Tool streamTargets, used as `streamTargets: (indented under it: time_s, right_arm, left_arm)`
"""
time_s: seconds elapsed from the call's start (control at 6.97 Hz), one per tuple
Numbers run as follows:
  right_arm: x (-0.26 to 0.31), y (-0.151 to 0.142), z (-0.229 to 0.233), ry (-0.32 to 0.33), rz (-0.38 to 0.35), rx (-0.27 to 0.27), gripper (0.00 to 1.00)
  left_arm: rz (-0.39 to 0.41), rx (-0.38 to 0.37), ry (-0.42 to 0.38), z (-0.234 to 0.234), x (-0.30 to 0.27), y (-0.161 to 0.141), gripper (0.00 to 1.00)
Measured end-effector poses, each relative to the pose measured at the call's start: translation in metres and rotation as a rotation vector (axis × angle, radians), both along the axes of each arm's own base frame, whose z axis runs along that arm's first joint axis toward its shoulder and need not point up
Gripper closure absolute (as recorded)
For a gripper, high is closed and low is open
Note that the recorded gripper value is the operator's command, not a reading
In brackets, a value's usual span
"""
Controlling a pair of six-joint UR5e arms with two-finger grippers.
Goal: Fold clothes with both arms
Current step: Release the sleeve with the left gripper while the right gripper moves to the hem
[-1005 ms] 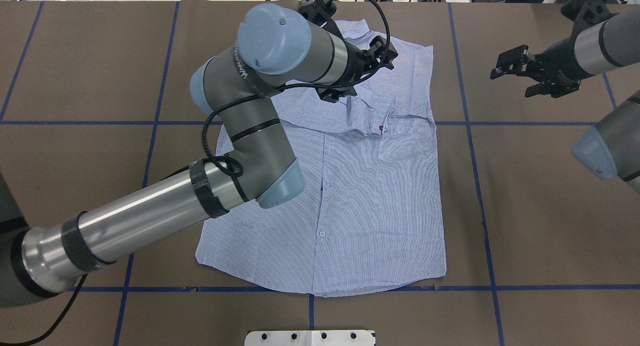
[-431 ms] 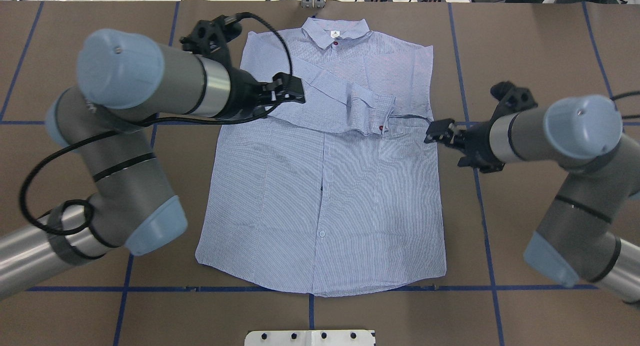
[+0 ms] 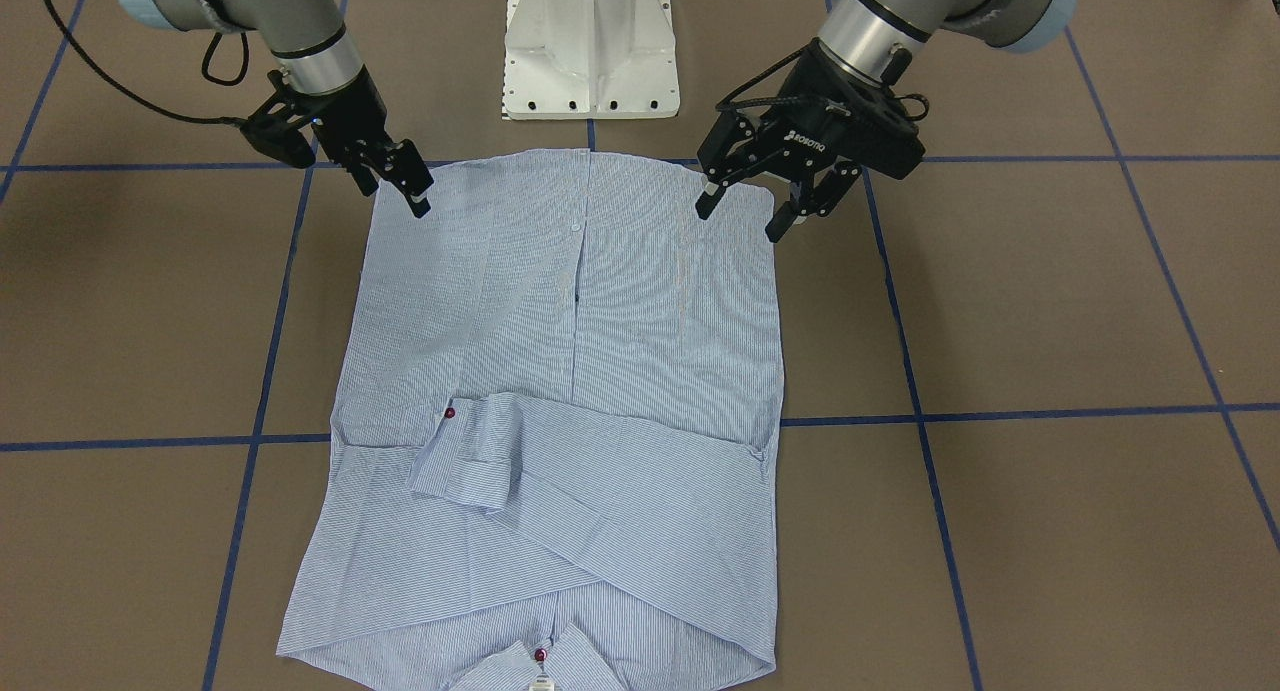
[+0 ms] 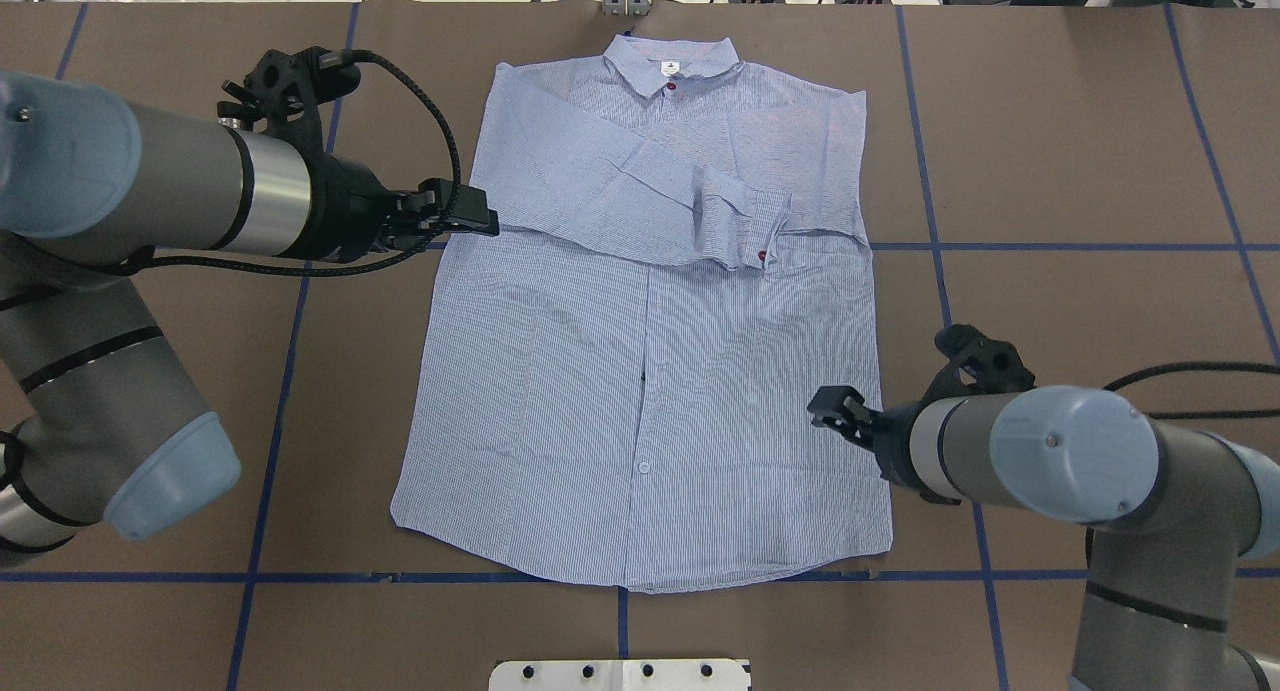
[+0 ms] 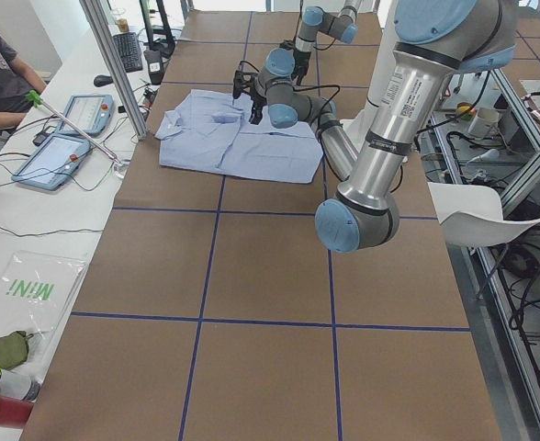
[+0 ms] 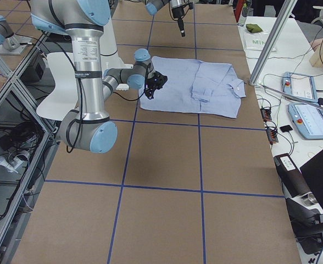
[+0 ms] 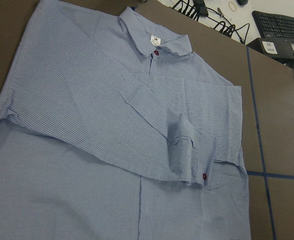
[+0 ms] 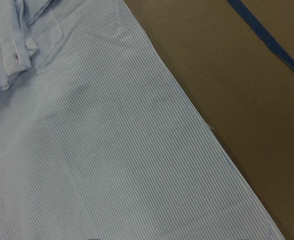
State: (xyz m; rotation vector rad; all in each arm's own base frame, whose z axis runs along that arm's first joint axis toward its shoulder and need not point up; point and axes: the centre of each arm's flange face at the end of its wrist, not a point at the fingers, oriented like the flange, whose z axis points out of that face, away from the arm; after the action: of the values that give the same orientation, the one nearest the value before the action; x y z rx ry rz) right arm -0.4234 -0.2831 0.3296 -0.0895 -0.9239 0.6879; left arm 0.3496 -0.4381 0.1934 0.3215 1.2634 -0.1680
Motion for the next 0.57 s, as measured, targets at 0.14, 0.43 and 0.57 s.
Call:
streamTargets:
  time_s: [0.14,0.43,0.57]
  right_arm:
    - [-0.008,0.019,0.004,0.022,0.010,-0.047,0.08]
    - [-0.019,0.031,0.037,0.090,0.019,-0.103,0.15]
    - [-0.022,0.033,0.047,0.110,0.017,-0.115,0.19]
  left_arm:
    - [0.002,-0.010,-0.008,0.008,-0.009,-0.002,0.13]
    - [-0.006,-0.011,-0.005,0.009,-0.019,0.000,0.12]
    - [-0.013,-0.007,-0.002,0.007,-0.022,0.002,0.12]
